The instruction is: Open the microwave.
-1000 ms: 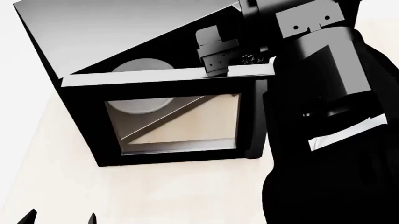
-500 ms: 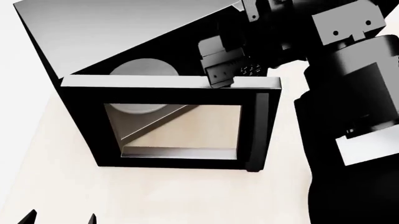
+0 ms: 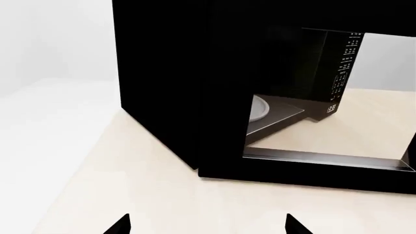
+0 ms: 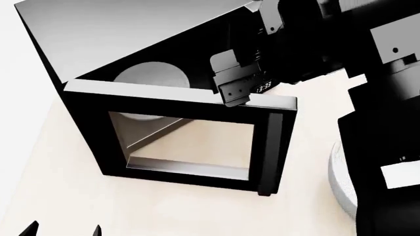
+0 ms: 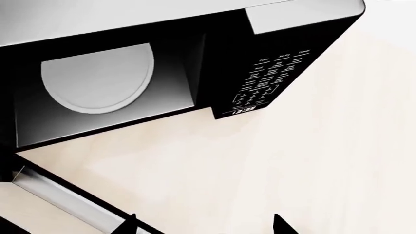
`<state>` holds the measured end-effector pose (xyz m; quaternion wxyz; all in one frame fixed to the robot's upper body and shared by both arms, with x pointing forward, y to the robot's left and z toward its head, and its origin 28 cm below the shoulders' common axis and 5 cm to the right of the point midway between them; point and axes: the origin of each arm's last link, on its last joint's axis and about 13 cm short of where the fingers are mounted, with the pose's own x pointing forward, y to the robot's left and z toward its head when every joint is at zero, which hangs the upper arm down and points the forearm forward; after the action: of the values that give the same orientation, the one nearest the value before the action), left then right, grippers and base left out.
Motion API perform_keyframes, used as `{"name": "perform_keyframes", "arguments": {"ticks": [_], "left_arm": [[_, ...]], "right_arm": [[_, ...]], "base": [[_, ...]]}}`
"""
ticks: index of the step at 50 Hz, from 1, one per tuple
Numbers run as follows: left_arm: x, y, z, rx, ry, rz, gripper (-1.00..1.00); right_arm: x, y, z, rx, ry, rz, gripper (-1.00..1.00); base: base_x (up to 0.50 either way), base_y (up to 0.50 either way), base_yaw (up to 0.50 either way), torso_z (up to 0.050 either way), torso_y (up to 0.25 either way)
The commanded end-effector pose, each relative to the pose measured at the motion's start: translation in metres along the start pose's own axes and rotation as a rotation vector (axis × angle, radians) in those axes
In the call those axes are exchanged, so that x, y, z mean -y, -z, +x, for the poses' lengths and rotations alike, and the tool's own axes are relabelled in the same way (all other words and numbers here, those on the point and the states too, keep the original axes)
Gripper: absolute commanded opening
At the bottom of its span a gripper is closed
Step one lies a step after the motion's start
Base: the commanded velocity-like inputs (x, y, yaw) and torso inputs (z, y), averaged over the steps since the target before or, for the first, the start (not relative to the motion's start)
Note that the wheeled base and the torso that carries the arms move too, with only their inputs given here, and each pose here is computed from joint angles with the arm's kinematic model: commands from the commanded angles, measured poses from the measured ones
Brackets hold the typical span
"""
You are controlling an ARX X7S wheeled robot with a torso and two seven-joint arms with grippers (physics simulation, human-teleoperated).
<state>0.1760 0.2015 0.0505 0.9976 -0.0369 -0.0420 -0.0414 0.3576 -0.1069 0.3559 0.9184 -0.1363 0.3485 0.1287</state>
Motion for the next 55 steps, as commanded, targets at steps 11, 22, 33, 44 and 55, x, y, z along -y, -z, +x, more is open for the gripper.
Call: {"name": "perform_keyframes", "arguments": {"ticks": [11,22,33,44,55], "left_arm": [[0.0,0.0,0.001,0.001,-0.003,0.001,1.0],[0.0,0.0,0.001,0.0,-0.003,0.003,1.0],[0.0,0.0,0.001,0.001,-0.003,0.004,1.0],[0.0,0.0,0.0,0.002,-0.004,0.003,1.0],[0.0,0.0,0.0,0.001,-0.005,0.004,1.0]], "right_arm": [[-0.004,0.031,0.008,-0.072,-0.05,-0.025,1.0],[-0.01,0.045,0.0,-0.081,-0.066,-0.061,1.0],[-0.016,0.058,-0.003,-0.074,-0.109,-0.081,1.0],[-0.022,0.07,-0.006,-0.067,-0.142,-0.1,1.0],[-0.033,0.083,-0.009,-0.061,-0.18,-0.144,1.0]], "base": [[0.0,0.0,0.0,0.0,-0.002],[0.0,0.0,0.0,0.0,-0.002],[0.0,0.0,0.0,0.0,-0.004],[0.0,0.0,0.0,-0.002,-0.004],[0.0,0.0,0.0,-0.002,-0.004]]}}
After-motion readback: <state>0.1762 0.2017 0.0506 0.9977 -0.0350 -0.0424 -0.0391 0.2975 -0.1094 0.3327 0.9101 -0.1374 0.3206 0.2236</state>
